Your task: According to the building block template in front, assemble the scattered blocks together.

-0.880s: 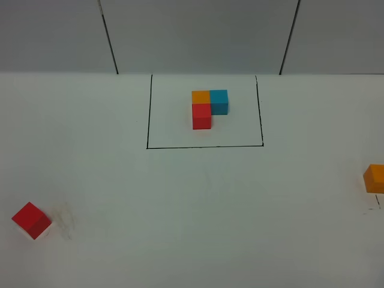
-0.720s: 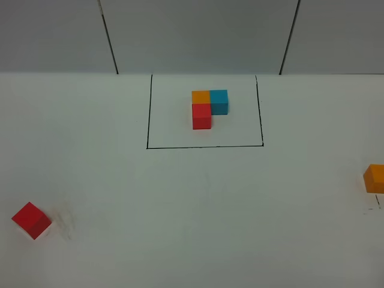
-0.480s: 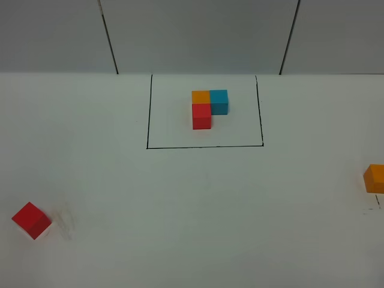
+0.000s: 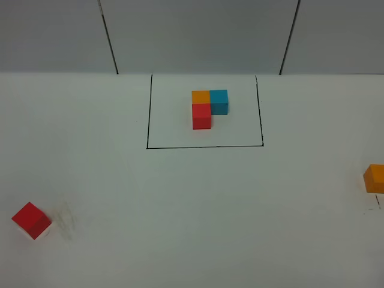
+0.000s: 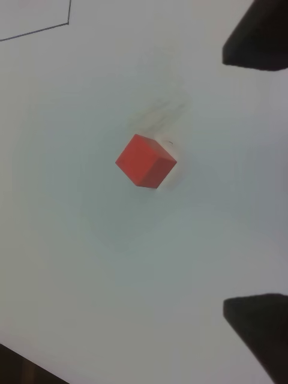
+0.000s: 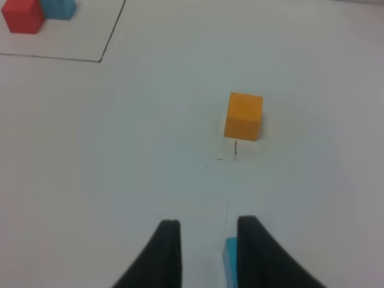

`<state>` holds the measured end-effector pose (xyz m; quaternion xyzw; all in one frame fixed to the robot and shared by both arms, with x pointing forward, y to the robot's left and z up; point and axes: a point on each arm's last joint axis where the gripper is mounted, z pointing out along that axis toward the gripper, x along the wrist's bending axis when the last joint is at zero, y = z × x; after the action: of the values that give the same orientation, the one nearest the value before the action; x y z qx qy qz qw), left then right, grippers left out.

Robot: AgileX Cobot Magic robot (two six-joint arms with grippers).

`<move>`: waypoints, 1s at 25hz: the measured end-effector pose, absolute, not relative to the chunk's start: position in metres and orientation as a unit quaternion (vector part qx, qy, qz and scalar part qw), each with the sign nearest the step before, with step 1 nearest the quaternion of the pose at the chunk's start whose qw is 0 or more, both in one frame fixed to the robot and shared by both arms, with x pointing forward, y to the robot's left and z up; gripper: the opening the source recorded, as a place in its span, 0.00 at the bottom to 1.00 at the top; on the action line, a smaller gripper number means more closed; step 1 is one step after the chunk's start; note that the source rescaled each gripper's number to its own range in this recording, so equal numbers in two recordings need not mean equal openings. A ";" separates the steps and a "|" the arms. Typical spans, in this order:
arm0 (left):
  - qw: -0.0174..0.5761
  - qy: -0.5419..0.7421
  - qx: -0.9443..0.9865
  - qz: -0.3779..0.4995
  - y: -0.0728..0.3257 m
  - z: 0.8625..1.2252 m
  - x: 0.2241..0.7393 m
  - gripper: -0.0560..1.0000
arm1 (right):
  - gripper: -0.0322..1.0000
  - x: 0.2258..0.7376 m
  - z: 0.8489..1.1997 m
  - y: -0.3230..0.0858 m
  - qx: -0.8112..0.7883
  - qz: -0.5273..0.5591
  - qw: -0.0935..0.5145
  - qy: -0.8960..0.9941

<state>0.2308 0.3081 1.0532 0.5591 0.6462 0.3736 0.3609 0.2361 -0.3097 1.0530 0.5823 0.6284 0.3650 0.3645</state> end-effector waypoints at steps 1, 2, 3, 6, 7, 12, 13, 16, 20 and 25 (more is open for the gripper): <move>0.361 0.646 0.559 0.374 0.308 1.053 0.231 0.68 | 0.03 0.236 1.053 -0.310 0.582 0.365 0.364 0.628; 0.361 0.646 0.559 0.374 0.308 1.053 0.231 0.68 | 0.03 0.236 1.053 -0.310 0.582 0.365 0.364 0.628; 0.361 0.647 0.559 0.373 0.308 1.053 0.231 0.68 | 0.03 0.236 1.053 -0.310 0.582 0.365 0.364 0.628; 0.361 0.654 0.555 0.366 0.308 1.053 0.233 0.68 | 0.03 0.236 1.053 -0.310 0.582 0.365 0.364 0.628; 0.356 0.662 0.554 0.358 0.308 1.054 0.235 0.68 | 0.03 0.236 1.053 -0.310 0.582 0.365 0.364 0.628; 0.281 0.694 0.592 0.297 0.308 1.075 0.275 0.68 | 0.03 0.236 1.053 -0.310 0.583 0.365 0.364 0.628; 0.255 0.690 0.616 0.283 0.308 1.079 0.288 0.68 | 0.03 0.236 1.053 -0.310 0.583 0.365 0.364 0.628; 0.191 0.651 0.693 0.243 0.306 1.091 0.329 0.68 | 0.03 0.236 1.053 -0.310 0.583 0.365 0.364 0.628; 0.129 0.598 0.774 0.163 0.301 1.091 0.385 0.68 | 0.03 0.236 1.053 -0.310 0.583 0.365 0.364 0.628; 0.109 0.471 0.868 0.109 0.293 1.081 0.433 0.68 | 0.03 0.236 1.053 -0.310 0.583 0.365 0.364 0.628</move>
<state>0.4326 0.2932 1.0809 0.8684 0.4713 0.1090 0.1091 0.2361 -0.3097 1.0530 0.5827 0.6281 0.3652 0.3643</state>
